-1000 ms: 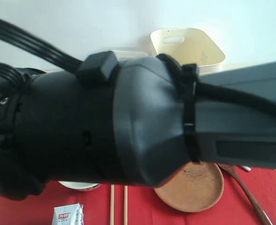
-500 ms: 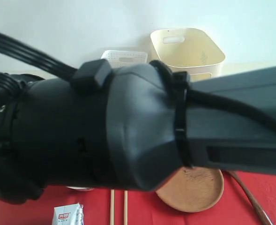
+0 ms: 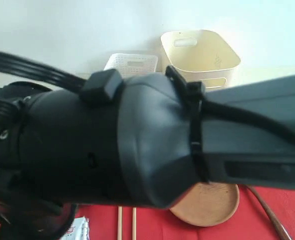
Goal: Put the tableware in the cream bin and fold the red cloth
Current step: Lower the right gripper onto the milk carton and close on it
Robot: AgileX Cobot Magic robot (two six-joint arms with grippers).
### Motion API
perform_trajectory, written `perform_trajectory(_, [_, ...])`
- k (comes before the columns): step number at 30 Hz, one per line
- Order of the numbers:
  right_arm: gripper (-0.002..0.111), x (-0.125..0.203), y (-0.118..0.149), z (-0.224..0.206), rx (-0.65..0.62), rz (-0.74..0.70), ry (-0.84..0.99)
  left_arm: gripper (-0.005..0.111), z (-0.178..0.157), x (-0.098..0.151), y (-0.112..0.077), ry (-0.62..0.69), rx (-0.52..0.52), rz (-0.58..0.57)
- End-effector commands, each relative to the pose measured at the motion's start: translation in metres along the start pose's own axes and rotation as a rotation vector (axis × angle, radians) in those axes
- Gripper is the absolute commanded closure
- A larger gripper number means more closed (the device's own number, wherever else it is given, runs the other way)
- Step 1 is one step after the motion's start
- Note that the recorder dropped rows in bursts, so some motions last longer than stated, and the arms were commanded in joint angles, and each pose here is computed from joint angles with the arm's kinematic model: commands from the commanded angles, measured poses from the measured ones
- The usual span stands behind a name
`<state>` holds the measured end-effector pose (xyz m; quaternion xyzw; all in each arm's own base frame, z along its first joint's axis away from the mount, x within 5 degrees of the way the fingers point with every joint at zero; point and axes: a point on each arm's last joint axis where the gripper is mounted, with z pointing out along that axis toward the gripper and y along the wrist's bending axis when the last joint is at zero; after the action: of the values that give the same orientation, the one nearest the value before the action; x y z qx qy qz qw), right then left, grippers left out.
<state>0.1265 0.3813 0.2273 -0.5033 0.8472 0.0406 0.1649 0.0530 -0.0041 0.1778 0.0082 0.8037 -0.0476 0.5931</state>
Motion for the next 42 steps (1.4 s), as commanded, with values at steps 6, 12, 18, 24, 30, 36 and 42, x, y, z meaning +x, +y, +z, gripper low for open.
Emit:
perform_trajectory(6, [0.023, 0.036, -0.007, 0.015, 0.061, 0.042, 0.127, 0.107, -0.001, -0.003, -0.001, -0.027, 0.005, -0.02])
perform_trajectory(12, [0.023, 0.039, -0.012, 0.03, 0.0, 0.162, 0.086, 0.107, -0.001, -0.003, -0.001, -0.027, 0.005, -0.02])
perform_trajectory(18, [0.023, 0.032, -0.019, 0.036, -0.112, 0.332, 0.056, 0.107, -0.001, -0.003, -0.001, -0.027, 0.005, -0.02])
perform_trajectory(24, [0.02, 0.031, -0.018, 0.05, -0.099, 0.422, 0.093, 0.107, -0.001, -0.003, -0.001, -0.027, 0.005, -0.02])
perform_trajectory(30, [0.016, 0.019, -0.015, 0.062, -0.09, 0.468, 0.114, 0.107, -0.001, -0.003, -0.001, -0.027, 0.005, -0.02])
perform_trajectory(36, [0.016, 0.014, -0.012, 0.081, -0.046, 0.466, 0.227, 0.107, -0.001, -0.003, -0.001, -0.027, 0.005, -0.02])
perform_trajectory(42, [0.017, 0.013, -0.009, 0.097, -0.043, 0.443, 0.243, 0.107, -0.001, -0.003, -0.001, -0.027, 0.005, -0.02])
